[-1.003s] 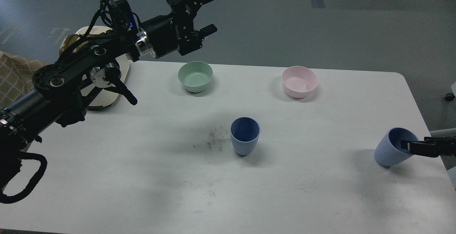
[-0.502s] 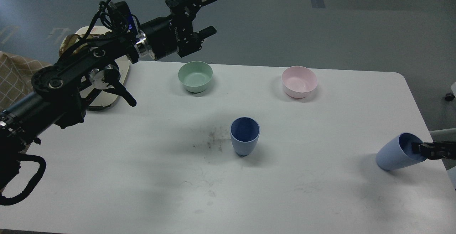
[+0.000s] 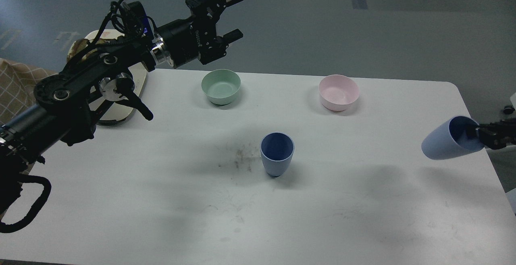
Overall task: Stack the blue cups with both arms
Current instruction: 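Lift the blue cup with the right gripper and carry it over the center cup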
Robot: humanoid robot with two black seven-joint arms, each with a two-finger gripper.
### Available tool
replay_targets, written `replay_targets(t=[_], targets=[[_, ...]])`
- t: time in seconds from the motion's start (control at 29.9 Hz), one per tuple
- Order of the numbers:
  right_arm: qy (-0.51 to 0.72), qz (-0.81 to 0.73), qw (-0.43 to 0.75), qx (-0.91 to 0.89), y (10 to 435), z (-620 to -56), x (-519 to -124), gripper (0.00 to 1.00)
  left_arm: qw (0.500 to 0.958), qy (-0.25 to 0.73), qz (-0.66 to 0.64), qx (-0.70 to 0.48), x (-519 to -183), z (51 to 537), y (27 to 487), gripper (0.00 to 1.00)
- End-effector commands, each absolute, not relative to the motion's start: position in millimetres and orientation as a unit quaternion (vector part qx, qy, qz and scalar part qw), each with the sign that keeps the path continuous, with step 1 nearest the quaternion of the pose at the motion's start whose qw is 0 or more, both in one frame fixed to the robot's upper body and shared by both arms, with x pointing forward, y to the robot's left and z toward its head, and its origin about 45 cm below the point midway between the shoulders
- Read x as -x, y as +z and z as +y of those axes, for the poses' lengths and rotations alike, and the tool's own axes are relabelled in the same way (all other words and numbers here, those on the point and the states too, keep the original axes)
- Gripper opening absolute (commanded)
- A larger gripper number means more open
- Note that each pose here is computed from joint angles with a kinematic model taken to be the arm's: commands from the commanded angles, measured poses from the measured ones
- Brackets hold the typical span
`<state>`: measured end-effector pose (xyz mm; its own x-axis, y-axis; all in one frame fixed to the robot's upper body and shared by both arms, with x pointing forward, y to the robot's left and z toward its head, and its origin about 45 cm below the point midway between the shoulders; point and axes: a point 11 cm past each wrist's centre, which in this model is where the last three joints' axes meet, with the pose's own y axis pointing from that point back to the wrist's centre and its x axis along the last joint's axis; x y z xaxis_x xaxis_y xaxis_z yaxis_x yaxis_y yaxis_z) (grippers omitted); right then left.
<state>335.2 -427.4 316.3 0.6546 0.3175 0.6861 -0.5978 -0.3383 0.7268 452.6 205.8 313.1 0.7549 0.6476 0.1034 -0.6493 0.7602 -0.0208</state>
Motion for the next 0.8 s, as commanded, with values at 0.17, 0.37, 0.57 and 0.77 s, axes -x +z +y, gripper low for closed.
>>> replay_targets(t=[0.17, 0.37, 0.57, 0.77], targets=[[0.497, -0.08, 0.508, -0.699, 348.6, -356.5, -376.4, 0.0, 0.935, 0.35, -0.055, -0.007, -453.6, 209.5, 316.7, 0.97], [0.544, -0.057, 0.46, -0.699, 361.3, -299.9, -393.3, 0.0, 0.935, 0.35, -0.055, -0.008, -453.2, 209.8, 315.9, 0.97], [0.574, -0.024, 0.433, -0.695, 355.8, -257.2, -399.5, 0.0, 0.934, 0.354, -0.056, -0.013, -453.3, 215.9, 315.5, 0.97], [0.593, 0.015, 0.394, -0.703, 349.7, -213.6, -390.5, 0.0, 0.932, 0.358, -0.058, -0.018, -453.5, 222.2, 315.6, 0.97]])
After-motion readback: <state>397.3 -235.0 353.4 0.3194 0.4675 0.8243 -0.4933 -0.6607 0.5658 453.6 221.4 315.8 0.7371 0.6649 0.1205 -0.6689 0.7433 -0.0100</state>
